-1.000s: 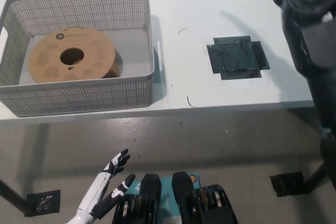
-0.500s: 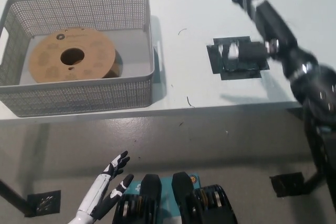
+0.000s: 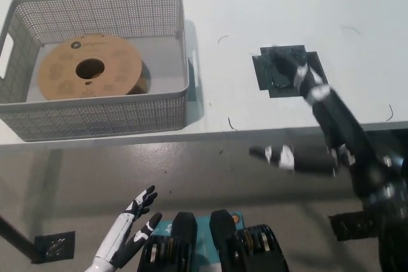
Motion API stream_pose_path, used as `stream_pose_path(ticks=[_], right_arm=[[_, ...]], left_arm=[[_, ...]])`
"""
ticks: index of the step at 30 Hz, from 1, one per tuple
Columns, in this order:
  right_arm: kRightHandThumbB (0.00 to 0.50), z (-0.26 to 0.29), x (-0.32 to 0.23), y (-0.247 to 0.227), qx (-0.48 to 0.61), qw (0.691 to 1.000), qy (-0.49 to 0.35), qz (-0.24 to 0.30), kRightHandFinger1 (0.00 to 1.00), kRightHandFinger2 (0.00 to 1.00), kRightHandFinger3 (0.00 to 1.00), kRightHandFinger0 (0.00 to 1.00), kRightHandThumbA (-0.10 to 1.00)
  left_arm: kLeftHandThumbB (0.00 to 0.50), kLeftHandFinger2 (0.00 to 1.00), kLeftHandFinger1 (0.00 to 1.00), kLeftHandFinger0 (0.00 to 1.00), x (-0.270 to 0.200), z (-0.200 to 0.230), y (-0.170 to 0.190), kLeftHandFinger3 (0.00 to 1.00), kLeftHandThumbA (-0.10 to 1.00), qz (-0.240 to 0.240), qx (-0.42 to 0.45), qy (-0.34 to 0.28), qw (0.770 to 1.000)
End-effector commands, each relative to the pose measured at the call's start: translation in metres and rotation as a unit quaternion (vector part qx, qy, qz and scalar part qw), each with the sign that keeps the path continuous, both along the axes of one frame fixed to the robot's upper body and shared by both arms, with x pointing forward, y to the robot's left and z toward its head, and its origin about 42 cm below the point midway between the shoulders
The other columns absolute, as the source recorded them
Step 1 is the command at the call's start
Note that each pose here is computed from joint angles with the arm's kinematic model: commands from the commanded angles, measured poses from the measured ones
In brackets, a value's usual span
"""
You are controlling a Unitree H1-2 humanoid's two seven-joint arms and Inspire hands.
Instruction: Use the right hand to pick up a 3d printing filament and place it into a container on the left side
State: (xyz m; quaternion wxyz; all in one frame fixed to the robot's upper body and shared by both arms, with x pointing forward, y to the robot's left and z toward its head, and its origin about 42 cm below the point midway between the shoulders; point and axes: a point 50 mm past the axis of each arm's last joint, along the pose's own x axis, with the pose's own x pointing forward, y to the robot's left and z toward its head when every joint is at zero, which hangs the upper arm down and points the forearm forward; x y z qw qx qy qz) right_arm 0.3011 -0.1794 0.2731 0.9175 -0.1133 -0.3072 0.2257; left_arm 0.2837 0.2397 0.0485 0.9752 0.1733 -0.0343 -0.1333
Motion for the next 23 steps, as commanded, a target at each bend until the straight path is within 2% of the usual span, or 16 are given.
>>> stream_pose_path(ticks=[1, 2, 3, 9, 13, 17, 19, 23], right_arm=[[0.367, -0.012, -0.03, -0.002, 0.04, 0.996, -0.075, -0.007, 1.0, 1.0, 1.0, 1.0, 1.0], [0.364, -0.023, -0.026, -0.004, 0.034, 0.998, -0.054, -0.016, 1.0, 1.0, 1.0, 1.0, 1.0], [0.383, -0.04, -0.02, -0.006, 0.027, 0.999, -0.018, -0.033, 1.0, 1.0, 1.0, 1.0, 1.0], [0.38, -0.091, 0.003, -0.008, 0.006, 0.996, 0.066, -0.06, 1.0, 1.0, 1.0, 1.0, 1.0], [0.32, -0.123, 0.015, -0.009, 0.0, 0.993, 0.094, -0.077, 1.0, 1.0, 1.0, 1.0, 1.0], [0.286, -0.15, 0.024, -0.005, -0.012, 0.989, 0.123, -0.077, 1.0, 1.0, 1.0, 1.0, 1.0], [0.25, -0.16, 0.026, -0.005, -0.02, 0.987, 0.139, -0.078, 1.0, 1.0, 1.0, 1.0, 1.0], [0.247, -0.178, 0.032, -0.005, -0.025, 0.984, 0.159, -0.076, 1.0, 1.0, 1.0, 1.0, 1.0]], left_arm=[[0.135, 1.0, 1.0, 1.0, 0.001, 0.014, -0.008, 1.0, 0.9, -0.008, -0.012, -0.05, 0.999], [0.141, 1.0, 1.0, 1.0, 0.001, 0.014, -0.008, 1.0, 0.91, -0.008, -0.011, -0.05, 0.999], [0.141, 1.0, 1.0, 1.0, 0.001, 0.015, -0.008, 1.0, 0.94, -0.007, -0.008, -0.049, 0.999], [0.133, 1.0, 1.0, 1.0, 0.002, 0.017, -0.008, 1.0, 0.97, -0.01, 0.002, -0.055, 0.998], [0.108, 1.0, 1.0, 1.0, 0.003, 0.017, -0.008, 1.0, 0.95, -0.01, -0.002, -0.058, 0.998], [0.118, 1.0, 1.0, 1.0, 0.004, 0.017, -0.007, 1.0, 0.97, -0.008, -0.001, -0.056, 0.998], [0.123, 1.0, 1.0, 1.0, 0.003, 0.017, -0.007, 1.0, 0.98, -0.007, -0.002, -0.055, 0.998], [0.113, 1.0, 1.0, 1.0, 0.004, 0.016, -0.007, 1.0, 0.96, -0.006, -0.007, -0.058, 0.998]])
